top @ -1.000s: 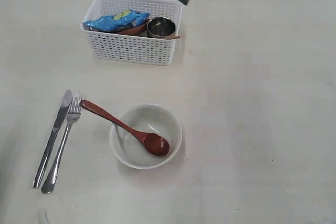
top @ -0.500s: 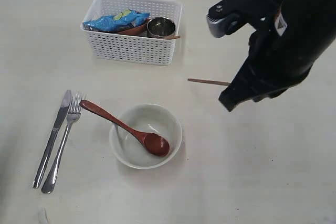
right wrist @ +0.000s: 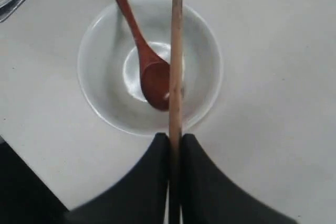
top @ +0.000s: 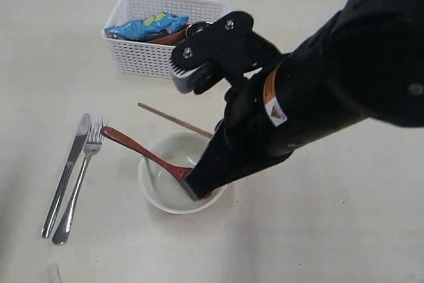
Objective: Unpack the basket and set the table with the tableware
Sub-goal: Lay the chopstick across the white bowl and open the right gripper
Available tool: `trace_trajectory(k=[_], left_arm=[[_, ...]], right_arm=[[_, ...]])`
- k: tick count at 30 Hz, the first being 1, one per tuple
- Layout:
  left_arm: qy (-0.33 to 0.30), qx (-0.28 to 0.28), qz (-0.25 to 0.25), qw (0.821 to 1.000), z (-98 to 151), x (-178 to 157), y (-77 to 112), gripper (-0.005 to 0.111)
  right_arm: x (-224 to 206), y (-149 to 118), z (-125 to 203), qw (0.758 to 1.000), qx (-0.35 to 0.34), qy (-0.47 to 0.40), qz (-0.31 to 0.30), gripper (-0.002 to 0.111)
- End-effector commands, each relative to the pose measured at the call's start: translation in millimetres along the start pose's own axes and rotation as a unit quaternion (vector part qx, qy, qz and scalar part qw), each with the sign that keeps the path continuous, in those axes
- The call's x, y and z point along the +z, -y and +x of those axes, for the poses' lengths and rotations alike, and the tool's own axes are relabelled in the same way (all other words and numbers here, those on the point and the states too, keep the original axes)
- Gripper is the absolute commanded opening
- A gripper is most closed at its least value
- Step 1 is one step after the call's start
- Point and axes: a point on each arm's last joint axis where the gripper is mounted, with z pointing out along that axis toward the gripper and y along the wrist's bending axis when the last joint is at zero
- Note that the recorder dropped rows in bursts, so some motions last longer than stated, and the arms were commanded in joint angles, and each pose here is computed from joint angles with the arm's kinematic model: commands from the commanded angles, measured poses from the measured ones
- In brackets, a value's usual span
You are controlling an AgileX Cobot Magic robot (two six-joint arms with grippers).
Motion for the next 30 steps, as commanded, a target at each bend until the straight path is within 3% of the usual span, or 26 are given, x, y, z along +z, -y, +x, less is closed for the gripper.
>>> trace_trajectory(k=[1,11,17,21,28,30], left_arm=[[0.001,-0.002,0.000,1.000,0.6,0.0,0.1,0.000],[0.001,-0.002,0.000,1.000,0.6,0.0,0.1,0.000],[0.001,-0.002,0.000,1.000,0.6,0.0,0.1,0.000],[0.001,-0.002,0.000,1.000,0.6,0.0,0.1,0.000],[0.001,-0.002,0.000,1.000,0.6,0.0,0.1,0.000],[0.001,-0.002,0.000,1.000,0.6,0.0,0.1,0.000]], right_arm=[[15.1,-13.2,9.1,0.999,0.016,0.025,-0.020,0.000],[46.0,-8.8,30.3,0.998,0.057,0.013,-0.001,0.000],[63.4,-29.9,33.9,0.999,0.029,0.004,-0.024,0.000],[72.8,-28.1,41.5,0.999,0.024,-0.041,0.000,0.000],[73.6,-29.6,42.5,0.999,0.003,-0.047,-0.009,0.000],[73.5,-30.8,43.1,0.999,0.004,-0.051,-0.015,0.008]])
